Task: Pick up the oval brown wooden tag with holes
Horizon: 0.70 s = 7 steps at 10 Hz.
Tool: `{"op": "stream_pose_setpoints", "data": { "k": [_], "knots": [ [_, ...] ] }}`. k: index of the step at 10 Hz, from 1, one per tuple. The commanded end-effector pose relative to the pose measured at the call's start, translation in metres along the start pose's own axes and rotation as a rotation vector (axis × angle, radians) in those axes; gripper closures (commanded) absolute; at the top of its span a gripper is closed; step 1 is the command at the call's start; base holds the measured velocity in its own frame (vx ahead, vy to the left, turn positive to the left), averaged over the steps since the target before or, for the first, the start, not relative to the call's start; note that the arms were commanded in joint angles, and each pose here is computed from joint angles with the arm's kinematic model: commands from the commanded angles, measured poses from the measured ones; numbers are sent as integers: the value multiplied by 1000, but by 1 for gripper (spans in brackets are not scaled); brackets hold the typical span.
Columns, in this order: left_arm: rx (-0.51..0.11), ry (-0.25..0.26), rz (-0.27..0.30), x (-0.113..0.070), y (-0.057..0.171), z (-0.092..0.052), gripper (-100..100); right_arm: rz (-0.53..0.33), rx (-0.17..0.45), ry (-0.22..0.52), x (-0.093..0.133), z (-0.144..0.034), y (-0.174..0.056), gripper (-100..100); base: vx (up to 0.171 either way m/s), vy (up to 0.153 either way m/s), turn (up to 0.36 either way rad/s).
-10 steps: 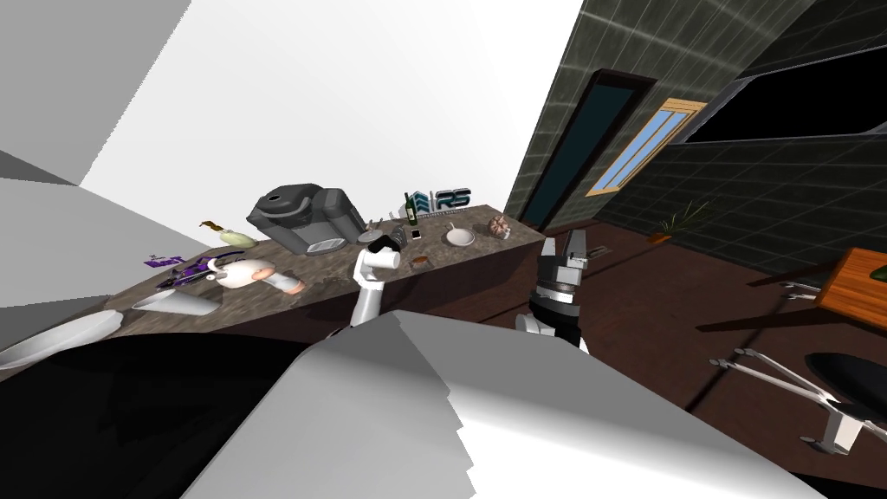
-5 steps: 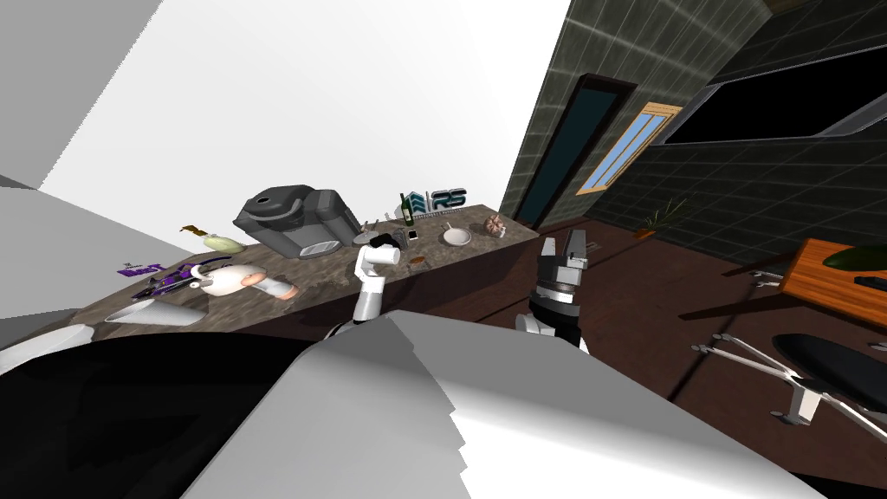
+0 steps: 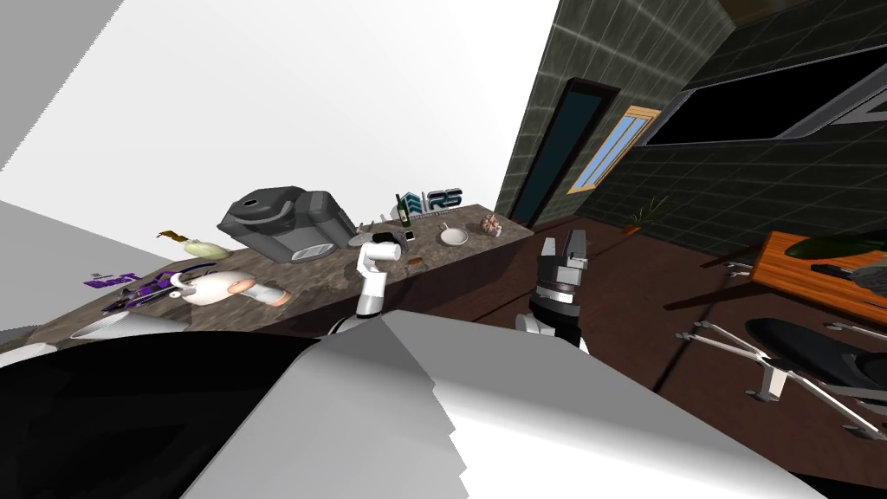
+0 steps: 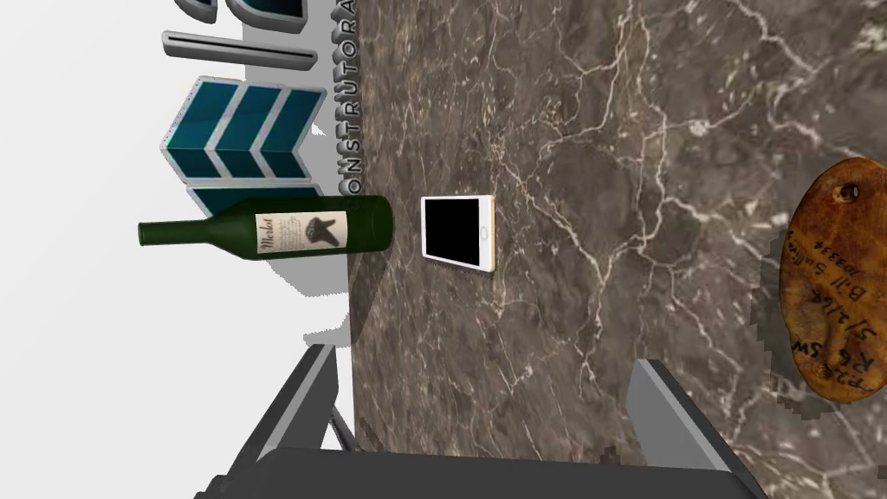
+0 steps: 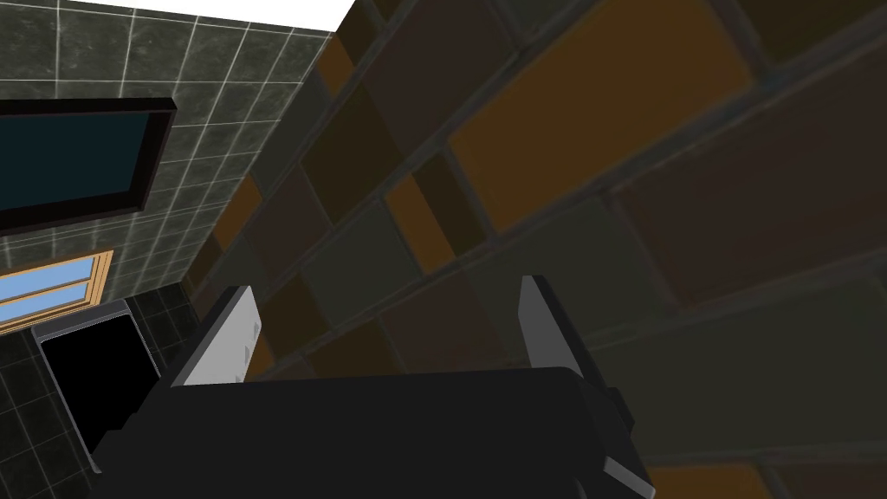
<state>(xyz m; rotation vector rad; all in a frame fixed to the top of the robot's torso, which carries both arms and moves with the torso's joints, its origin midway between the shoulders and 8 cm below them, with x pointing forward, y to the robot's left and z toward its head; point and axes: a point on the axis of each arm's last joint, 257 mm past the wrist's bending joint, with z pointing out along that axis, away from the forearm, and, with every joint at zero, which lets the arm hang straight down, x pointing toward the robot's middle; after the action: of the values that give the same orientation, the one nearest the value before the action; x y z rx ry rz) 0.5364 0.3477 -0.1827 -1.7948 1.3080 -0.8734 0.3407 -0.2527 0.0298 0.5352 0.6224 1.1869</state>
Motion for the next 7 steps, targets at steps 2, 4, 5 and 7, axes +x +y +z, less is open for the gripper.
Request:
{"op": "stream_pose_setpoints", "data": {
  "k": [2,4,5,7],
  "knots": [
    [-86,-19,-27,-6,18,5,-100,0,0,0,0,0,0,0,2,20,-87],
    [-138,-31,-49,-8,28,8,-100,0,0,0,0,0,0,0,4,10,-60],
    [-163,-37,-49,-9,35,7,-100,0,0,0,0,0,0,0,6,19,-61],
    [-222,-50,-70,-12,47,9,-100,0,0,0,0,0,0,0,12,21,-78]
  ]
}}
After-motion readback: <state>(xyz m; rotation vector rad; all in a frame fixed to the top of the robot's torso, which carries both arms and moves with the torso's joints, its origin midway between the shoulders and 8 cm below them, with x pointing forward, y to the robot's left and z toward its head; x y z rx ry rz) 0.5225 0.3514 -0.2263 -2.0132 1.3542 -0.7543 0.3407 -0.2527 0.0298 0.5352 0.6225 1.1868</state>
